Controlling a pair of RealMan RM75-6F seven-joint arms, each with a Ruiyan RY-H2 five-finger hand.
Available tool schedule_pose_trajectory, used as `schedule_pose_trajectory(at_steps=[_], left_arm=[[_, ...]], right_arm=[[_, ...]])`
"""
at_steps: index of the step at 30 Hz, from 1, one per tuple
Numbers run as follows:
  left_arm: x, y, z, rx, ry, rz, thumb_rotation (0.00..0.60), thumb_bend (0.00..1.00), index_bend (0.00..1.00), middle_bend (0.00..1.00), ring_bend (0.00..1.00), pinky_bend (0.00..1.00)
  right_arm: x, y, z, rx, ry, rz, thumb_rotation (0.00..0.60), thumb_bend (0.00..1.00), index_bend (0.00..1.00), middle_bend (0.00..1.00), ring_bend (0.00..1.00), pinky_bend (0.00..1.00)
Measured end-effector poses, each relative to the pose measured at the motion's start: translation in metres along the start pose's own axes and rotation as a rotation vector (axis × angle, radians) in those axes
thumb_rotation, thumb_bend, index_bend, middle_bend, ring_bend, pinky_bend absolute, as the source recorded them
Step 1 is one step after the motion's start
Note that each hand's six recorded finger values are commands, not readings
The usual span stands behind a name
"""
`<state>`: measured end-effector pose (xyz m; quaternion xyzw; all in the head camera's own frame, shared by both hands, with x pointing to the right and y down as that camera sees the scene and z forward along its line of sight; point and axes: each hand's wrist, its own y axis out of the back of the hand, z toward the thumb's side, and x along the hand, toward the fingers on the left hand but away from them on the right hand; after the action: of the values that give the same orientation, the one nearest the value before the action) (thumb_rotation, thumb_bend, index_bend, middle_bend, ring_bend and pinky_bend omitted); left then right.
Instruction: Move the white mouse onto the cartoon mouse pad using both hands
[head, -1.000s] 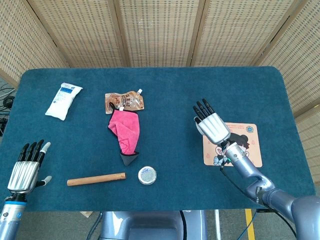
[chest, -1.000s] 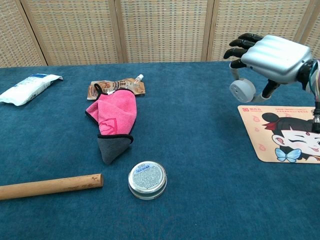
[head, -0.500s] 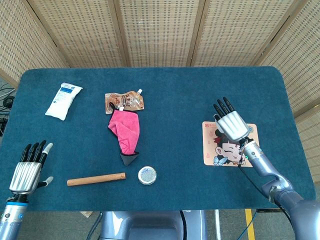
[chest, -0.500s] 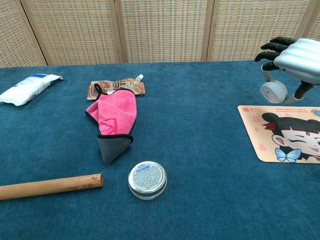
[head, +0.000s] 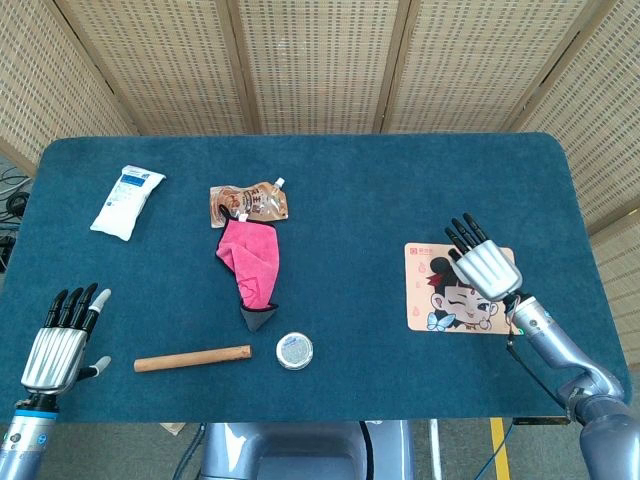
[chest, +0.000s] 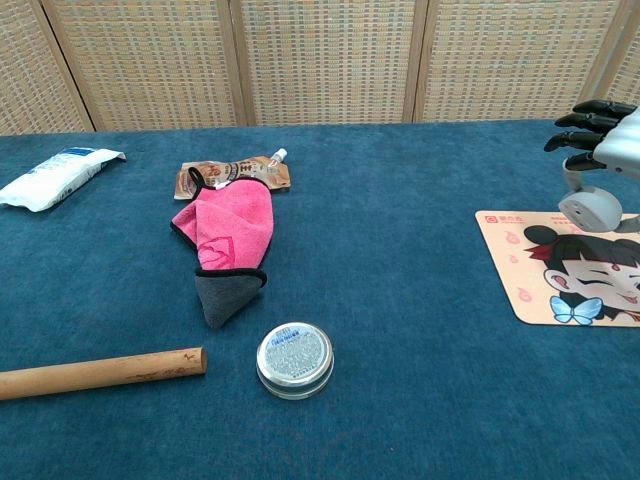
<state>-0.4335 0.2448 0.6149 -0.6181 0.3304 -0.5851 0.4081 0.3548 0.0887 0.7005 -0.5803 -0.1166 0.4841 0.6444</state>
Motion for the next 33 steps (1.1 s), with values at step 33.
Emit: schedule_pose_trajectory(at_steps=[33], left_arm=[[-0.004, -0.002, 0.010, 0.036, -0.024, 0.015, 0.600, 0.05, 0.05, 0.00, 0.00, 0.00]], right_arm=[[0.004, -0.006, -0.005, 0.056, 0.045, 0.007, 0.600, 0.18, 0.71, 0.17, 0.00, 0.00]])
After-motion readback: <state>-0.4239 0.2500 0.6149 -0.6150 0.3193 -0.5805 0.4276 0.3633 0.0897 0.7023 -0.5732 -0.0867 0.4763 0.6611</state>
